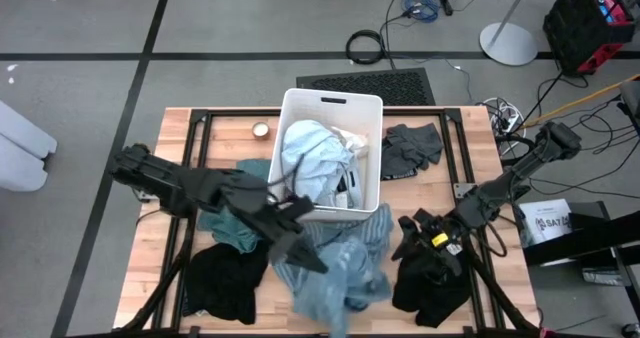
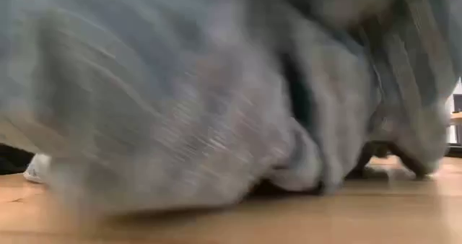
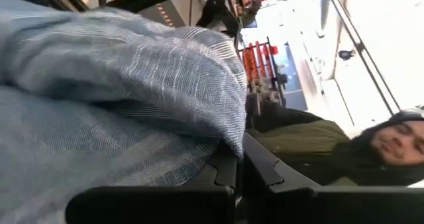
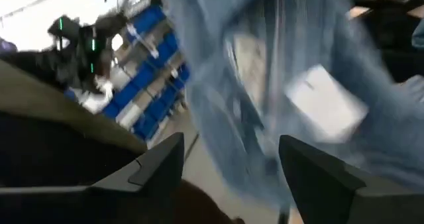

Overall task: Sort clothes
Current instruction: Put the blue polo shirt into the white laundry bin

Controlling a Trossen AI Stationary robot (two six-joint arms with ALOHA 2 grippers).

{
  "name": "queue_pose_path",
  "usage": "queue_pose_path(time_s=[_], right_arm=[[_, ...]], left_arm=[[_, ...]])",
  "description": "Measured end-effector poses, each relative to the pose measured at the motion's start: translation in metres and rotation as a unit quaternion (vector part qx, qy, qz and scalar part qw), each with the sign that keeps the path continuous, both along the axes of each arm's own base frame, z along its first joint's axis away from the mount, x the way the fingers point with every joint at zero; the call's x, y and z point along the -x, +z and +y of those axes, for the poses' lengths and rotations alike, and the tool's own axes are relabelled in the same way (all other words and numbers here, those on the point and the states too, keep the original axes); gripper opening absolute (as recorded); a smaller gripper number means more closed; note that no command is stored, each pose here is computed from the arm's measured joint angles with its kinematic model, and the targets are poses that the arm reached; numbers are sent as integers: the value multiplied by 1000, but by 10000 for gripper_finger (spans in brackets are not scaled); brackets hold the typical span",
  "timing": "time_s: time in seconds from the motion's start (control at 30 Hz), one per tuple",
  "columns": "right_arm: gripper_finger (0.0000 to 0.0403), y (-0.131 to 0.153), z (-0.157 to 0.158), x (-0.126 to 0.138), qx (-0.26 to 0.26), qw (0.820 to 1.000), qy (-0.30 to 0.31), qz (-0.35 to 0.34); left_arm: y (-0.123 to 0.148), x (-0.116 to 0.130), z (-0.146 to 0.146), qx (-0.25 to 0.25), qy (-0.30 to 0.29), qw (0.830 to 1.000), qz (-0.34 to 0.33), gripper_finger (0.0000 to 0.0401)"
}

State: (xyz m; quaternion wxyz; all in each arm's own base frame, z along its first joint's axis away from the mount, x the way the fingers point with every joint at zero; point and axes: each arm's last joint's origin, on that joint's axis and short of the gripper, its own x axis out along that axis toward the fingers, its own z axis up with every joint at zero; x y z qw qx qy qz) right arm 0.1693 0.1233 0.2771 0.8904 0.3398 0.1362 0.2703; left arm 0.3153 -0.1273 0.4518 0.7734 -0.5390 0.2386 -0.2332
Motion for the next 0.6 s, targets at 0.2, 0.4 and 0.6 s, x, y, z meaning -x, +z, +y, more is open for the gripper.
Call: queue_pose_path(time_s=[0.2,0.4,0.6], right_arm=[[229,-13,9,1,129,991,32,-29],[229,-31,21,-15,226,970,38,-73],[229,-53,31,-35,259,964,-36,-54]], left_arm=[[19,27,14,-2,57,998,-8,4],[26,35,19,0,103,994,-21,4],[29,34,21,4,124,992,-34,4]])
